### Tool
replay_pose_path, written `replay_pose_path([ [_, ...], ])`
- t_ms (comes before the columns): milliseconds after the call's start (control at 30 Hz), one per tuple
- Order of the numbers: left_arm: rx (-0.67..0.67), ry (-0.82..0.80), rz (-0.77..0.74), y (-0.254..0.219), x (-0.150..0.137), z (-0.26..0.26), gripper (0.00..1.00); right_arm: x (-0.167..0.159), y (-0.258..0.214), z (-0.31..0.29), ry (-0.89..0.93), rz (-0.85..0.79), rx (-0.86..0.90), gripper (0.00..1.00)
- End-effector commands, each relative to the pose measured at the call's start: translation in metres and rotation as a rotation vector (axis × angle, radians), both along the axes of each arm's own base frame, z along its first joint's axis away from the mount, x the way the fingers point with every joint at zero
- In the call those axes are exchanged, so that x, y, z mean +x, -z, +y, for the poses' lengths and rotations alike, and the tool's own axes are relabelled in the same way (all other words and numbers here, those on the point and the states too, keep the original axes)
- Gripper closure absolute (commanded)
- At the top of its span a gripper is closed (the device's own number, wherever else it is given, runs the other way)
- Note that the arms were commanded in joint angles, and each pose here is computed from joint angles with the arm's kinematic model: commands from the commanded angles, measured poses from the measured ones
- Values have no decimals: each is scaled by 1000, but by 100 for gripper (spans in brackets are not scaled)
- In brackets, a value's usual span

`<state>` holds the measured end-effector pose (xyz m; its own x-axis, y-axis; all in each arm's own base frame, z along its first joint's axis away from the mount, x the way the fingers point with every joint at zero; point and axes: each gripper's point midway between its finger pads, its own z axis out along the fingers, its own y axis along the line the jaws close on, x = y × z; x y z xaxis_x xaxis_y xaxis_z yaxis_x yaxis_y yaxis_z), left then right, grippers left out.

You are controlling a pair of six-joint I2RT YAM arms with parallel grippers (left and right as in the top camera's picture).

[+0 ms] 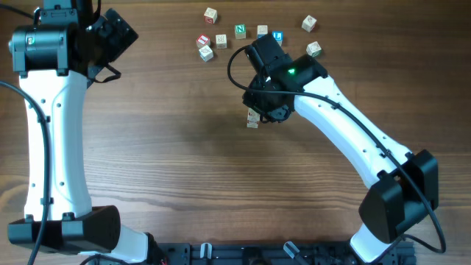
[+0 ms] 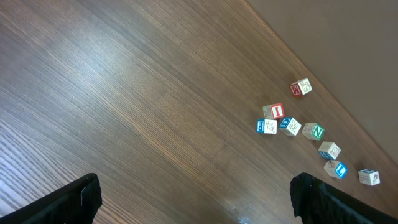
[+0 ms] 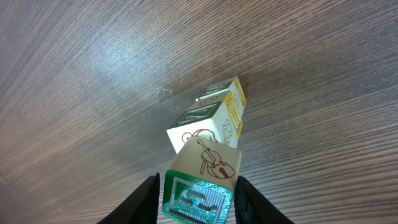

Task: Form a tower
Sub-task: 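Align the held block over the stack top with the right gripper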

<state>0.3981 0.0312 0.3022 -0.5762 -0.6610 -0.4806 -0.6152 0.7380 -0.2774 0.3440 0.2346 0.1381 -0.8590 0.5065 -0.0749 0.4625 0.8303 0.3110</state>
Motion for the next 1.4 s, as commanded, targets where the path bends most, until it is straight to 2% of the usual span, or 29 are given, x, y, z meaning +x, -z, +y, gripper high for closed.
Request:
replay_pose_path([
  [0, 12, -3, -3, -1, 0, 4, 0, 5, -2, 3, 3, 0, 12, 62],
  [300, 12, -3, -3, -1, 0, 4, 0, 3, -1, 3, 0, 8, 10, 70],
  [600, 12, -3, -4, -1, 0, 4, 0, 4, -13, 4, -59, -14, 5, 72],
  [733, 12, -3, -4, -1, 0, 4, 0, 7, -24, 7, -239, -77, -20, 72],
  [833, 12, -3, -4, -1, 0, 4, 0, 7, -22, -4, -375, -88, -66, 76],
  [1000, 12, -3, -3, -1, 0, 4, 0, 14, -22, -7, -510, -143, -97, 76],
  [1367, 12, -3, -3, -1, 0, 4, 0, 9, -18, -5, -572, -134, -93, 80],
])
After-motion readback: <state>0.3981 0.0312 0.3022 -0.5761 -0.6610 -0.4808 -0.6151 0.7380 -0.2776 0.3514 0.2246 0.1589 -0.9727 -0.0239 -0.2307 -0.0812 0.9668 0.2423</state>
